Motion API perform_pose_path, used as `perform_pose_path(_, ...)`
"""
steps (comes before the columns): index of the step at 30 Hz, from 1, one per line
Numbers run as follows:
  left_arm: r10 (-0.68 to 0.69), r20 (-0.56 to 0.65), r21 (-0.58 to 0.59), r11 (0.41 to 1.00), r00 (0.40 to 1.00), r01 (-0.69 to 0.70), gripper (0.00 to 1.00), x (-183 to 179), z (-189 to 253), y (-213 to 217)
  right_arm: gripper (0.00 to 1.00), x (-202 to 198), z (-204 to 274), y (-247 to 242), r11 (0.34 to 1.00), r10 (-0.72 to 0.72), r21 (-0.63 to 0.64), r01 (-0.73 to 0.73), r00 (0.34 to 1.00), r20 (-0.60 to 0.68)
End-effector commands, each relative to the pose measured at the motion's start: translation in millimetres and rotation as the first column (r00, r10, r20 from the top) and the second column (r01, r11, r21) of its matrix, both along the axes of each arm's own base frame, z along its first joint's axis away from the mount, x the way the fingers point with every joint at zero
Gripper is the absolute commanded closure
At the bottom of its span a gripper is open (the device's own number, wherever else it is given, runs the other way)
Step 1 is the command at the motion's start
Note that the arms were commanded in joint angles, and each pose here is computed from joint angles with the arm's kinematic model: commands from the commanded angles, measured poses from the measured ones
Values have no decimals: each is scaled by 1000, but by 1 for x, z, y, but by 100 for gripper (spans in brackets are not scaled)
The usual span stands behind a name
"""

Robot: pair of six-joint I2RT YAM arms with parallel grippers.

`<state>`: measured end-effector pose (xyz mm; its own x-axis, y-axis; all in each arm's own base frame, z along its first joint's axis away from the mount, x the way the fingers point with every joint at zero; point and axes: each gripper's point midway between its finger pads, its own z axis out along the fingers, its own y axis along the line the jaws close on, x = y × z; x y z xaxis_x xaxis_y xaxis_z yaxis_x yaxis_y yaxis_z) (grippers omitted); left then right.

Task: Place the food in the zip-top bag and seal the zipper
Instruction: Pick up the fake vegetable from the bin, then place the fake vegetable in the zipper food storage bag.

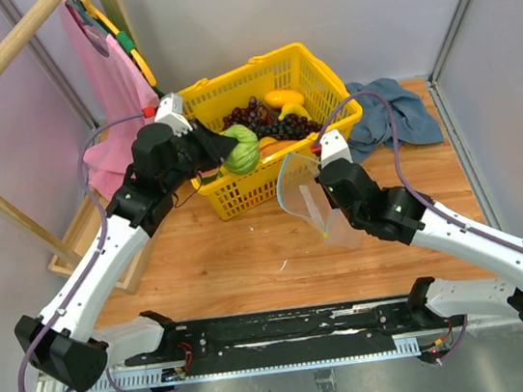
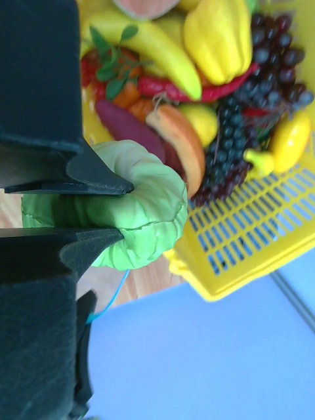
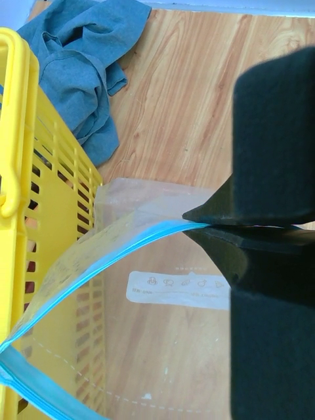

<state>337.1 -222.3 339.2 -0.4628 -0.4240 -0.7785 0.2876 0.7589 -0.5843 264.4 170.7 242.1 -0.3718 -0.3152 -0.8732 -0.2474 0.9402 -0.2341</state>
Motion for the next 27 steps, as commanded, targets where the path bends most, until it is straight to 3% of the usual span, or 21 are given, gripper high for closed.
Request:
perform_pose_path(1, -139, 51, -201, 969, 989, 147, 100, -29, 30, -26, 99, 4, 3, 3, 997, -27, 74, 26, 1000, 10)
perform_pose_path(10, -274, 64, -377, 883, 959, 278, 100, -81, 27, -64, 100, 1, 5, 10, 990, -13, 140, 13, 1000, 3)
perform_pose_path(15, -309, 42, -419, 858, 950, 298, 100, -89, 17, -83, 99, -1, 5, 13, 985, -4, 170, 4, 1000, -1)
perform_pose_path(27, -218, -87, -291, 939, 972, 184, 99, -71, -48, -102, 99, -9, 10, 29, 964, 75, 257, -67, 997, -19)
